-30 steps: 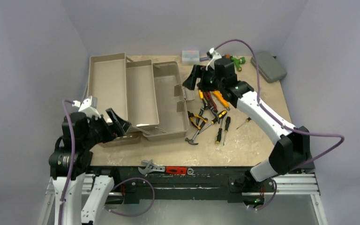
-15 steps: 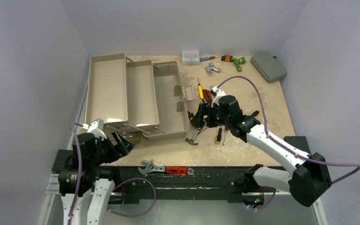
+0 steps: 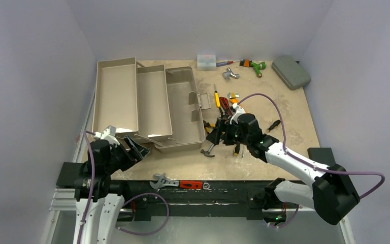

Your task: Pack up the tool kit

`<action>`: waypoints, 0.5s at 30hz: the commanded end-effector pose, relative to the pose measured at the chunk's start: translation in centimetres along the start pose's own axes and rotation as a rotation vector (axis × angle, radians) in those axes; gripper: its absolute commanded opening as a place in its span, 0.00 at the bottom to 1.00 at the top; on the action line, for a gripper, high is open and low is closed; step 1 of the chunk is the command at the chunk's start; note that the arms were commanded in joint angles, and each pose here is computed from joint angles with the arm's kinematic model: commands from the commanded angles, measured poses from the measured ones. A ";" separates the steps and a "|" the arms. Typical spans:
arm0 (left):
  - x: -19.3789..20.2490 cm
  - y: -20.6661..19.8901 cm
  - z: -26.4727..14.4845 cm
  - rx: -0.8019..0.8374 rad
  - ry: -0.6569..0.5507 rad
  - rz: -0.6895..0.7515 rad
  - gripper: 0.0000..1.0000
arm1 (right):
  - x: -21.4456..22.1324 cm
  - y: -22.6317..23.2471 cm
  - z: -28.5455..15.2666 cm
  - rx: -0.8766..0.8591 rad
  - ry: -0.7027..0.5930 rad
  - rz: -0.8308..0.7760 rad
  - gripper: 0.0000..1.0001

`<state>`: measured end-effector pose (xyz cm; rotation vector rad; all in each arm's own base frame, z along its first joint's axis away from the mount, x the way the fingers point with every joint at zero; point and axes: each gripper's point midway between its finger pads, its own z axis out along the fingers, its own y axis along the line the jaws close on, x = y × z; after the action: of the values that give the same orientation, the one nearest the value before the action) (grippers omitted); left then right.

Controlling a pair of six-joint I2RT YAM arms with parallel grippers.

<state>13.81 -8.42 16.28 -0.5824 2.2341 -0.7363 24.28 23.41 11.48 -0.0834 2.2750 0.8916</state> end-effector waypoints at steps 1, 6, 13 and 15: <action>-0.6 -0.6 3.1 0.057 -0.005 -0.105 0.76 | -1.6 1.7 0.5 -0.080 -0.069 0.009 0.81; -1.2 0.3 5.0 0.042 -0.041 -0.142 0.75 | -1.7 1.8 1.3 -0.088 -0.066 0.009 0.82; -2.5 1.2 7.7 0.010 -0.057 -0.132 0.75 | -2.1 3.0 3.6 -0.151 -0.048 0.050 0.80; -2.8 1.4 8.5 0.001 -0.056 -0.123 0.75 | -2.2 3.1 4.1 -0.158 -0.049 0.070 0.80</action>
<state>20.02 -8.67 13.75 -0.6743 2.1329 -0.7873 26.34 25.92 10.19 -0.0448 2.2516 0.9901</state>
